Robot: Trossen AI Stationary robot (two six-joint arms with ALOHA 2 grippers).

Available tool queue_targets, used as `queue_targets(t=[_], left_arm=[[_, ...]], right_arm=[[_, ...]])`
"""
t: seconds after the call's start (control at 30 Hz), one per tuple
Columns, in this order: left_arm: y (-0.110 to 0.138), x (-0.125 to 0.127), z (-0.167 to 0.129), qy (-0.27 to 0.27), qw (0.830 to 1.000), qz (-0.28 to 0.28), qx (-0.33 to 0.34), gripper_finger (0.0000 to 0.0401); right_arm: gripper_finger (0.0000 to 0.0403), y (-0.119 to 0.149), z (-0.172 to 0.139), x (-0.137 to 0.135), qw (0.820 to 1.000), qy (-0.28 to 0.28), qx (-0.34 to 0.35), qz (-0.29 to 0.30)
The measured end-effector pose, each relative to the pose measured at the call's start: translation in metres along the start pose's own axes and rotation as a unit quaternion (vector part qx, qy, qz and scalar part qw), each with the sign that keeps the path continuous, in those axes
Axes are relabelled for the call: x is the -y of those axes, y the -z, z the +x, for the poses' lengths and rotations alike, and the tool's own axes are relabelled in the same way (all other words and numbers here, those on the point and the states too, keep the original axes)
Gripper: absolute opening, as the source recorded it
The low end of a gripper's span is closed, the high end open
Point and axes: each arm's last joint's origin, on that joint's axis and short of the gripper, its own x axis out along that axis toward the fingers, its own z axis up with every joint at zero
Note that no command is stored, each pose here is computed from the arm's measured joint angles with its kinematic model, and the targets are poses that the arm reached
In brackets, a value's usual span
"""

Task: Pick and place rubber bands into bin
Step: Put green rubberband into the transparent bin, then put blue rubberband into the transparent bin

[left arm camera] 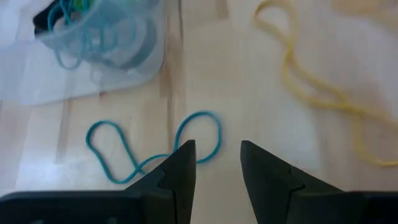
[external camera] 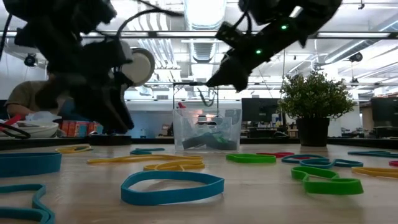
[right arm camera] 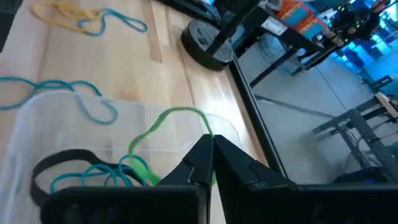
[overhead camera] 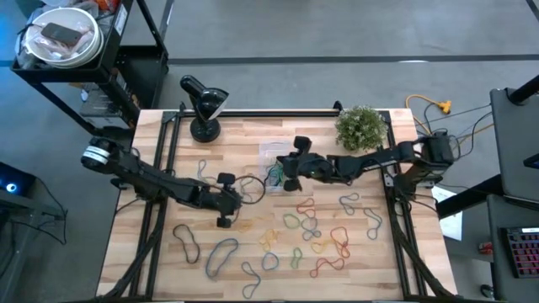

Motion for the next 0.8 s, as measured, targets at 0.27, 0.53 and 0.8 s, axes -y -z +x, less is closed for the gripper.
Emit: queue_targets(t=[0.27, 0.53, 0.8], left_arm=[[0.006, 0.005, 0.021, -0.023, 0.998, 0.027, -0.044, 0.0112], [0.002, 0.002, 0.018, -0.026, 0.999, 0.019, -0.031, 0.0112], [-0.004, -0.003, 0.011, -0.03, 0.998, 0.061, -0.013, 0.0112]], right_arm=[[0.0009, -0.008, 0.018, 0.009, 0.999, 0.003, -0.046, 0.018], [0.0029, -0.001, 0.023, 0.017, 0.995, -0.055, -0.073, 0.045], [0.0105, -0.001, 0.022, 0.018, 0.994, -0.059, -0.075, 0.054]])
